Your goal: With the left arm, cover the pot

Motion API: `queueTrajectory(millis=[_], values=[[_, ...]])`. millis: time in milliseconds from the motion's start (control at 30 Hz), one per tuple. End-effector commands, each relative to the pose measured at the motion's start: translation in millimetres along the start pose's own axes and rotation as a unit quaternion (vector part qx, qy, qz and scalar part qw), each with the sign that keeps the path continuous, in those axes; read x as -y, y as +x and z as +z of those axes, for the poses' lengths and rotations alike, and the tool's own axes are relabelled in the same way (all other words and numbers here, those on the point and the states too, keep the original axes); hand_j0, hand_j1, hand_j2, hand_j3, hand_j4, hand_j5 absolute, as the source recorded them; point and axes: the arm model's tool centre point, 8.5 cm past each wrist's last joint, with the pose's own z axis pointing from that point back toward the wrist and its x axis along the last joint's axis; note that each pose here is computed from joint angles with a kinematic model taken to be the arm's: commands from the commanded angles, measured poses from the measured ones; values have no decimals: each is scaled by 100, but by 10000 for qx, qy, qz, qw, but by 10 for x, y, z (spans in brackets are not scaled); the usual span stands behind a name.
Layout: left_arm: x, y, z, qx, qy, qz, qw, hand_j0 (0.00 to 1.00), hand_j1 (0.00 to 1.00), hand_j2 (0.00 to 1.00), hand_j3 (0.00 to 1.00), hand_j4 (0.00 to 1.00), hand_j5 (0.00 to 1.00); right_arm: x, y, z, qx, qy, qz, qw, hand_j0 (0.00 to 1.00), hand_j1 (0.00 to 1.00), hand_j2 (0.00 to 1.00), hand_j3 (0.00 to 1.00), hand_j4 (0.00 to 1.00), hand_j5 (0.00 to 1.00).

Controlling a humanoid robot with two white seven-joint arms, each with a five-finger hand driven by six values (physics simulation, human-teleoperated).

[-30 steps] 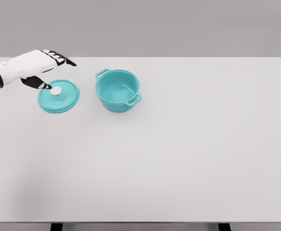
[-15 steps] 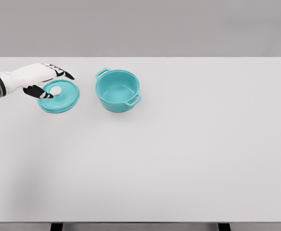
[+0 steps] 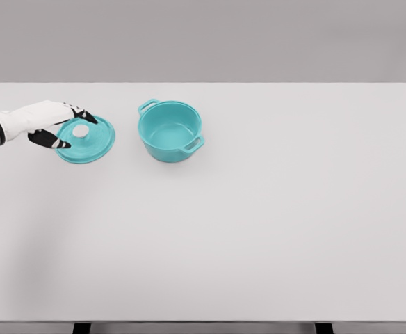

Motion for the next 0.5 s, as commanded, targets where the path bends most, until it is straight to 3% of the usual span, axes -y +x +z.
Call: queueTrajectory(millis=[0, 167, 467], values=[[29, -29, 1, -29, -2, 93, 10000, 78, 78, 78, 78, 78, 78, -2, -4, 0, -5, 3, 0, 10000, 100, 100, 100, 100, 100, 100], [-1, -2, -40, 21, 66, 140, 9999, 79, 79, 79, 79, 79, 79, 0, 1, 0, 2, 1, 1, 10000, 100, 100, 100, 100, 100, 100], [97, -62, -114, -38, -5, 391, 9992, 79, 79, 79, 79, 79, 79, 0, 1, 0, 2, 1, 1, 10000, 100, 100, 100, 100, 100, 100]])
